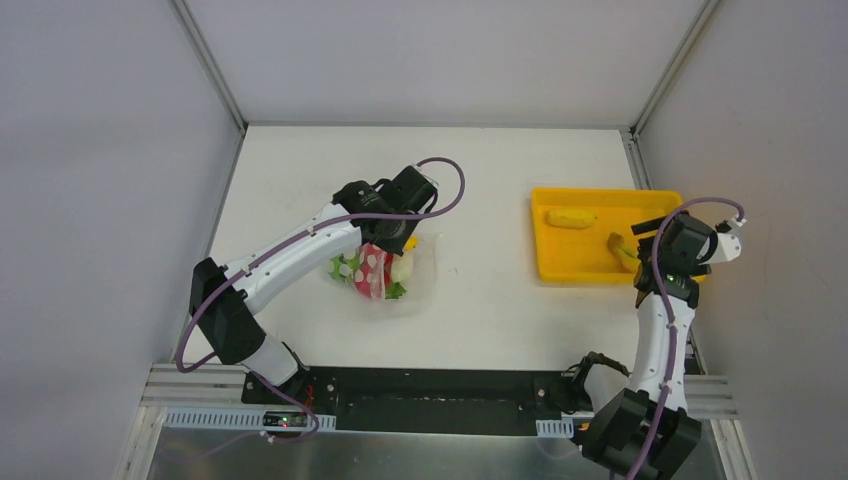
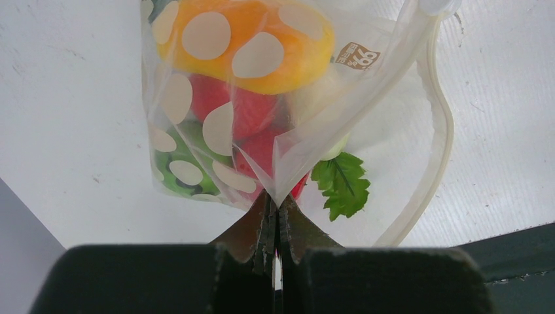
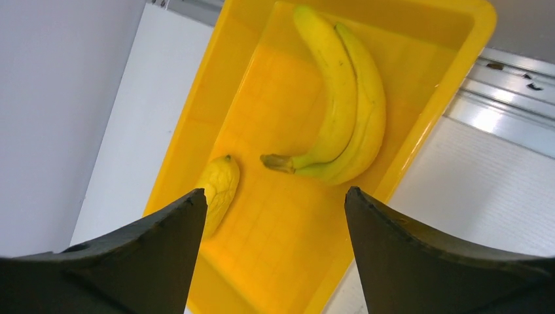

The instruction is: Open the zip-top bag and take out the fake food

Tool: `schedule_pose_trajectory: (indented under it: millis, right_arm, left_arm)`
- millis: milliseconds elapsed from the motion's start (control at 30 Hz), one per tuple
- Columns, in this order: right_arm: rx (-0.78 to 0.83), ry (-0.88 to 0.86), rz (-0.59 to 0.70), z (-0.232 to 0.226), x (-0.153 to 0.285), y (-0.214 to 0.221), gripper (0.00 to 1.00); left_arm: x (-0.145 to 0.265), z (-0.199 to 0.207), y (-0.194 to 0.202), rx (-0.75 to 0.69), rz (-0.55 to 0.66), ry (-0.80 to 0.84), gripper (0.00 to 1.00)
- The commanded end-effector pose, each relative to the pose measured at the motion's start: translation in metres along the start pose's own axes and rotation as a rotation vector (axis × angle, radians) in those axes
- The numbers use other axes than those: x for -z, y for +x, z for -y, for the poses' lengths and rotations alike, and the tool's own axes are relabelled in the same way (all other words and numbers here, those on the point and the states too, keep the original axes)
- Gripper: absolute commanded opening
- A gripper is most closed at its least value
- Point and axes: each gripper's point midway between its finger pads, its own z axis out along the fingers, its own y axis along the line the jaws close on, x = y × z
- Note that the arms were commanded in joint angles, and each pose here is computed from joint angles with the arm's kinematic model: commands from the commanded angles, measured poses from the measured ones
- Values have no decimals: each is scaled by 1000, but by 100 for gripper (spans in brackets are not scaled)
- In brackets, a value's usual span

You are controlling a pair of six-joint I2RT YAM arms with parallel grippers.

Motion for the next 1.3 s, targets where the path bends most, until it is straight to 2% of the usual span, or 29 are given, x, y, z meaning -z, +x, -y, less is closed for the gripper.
schedule_pose_trajectory:
  millis: [0, 133, 433, 633, 833, 1100, 1267]
  right_arm:
    - [39, -148, -116, -34, 28, 14, 81]
    - [43, -287, -222, -64, 58, 46, 81]
    - [42, -675, -539, -140, 156, 149, 81]
    - [141, -838, -623, -169, 207, 212, 81]
    - [235, -916, -723, -180, 246, 276, 79]
    - [296, -931, -859, -184, 262, 348, 66]
    - [376, -888, -913, -176, 261, 388, 65]
  left_arm:
    - [18, -3, -14, 43, 67, 30, 0]
    - [18, -1, -14, 41, 64, 42, 0]
    - [14, 11, -12, 41, 46, 94, 0]
    - [14, 20, -12, 41, 39, 145, 0]
    - [18, 28, -13, 48, 48, 195, 0]
    - [20, 43, -12, 60, 31, 271, 0]
    - [19, 44, -12, 62, 30, 276, 0]
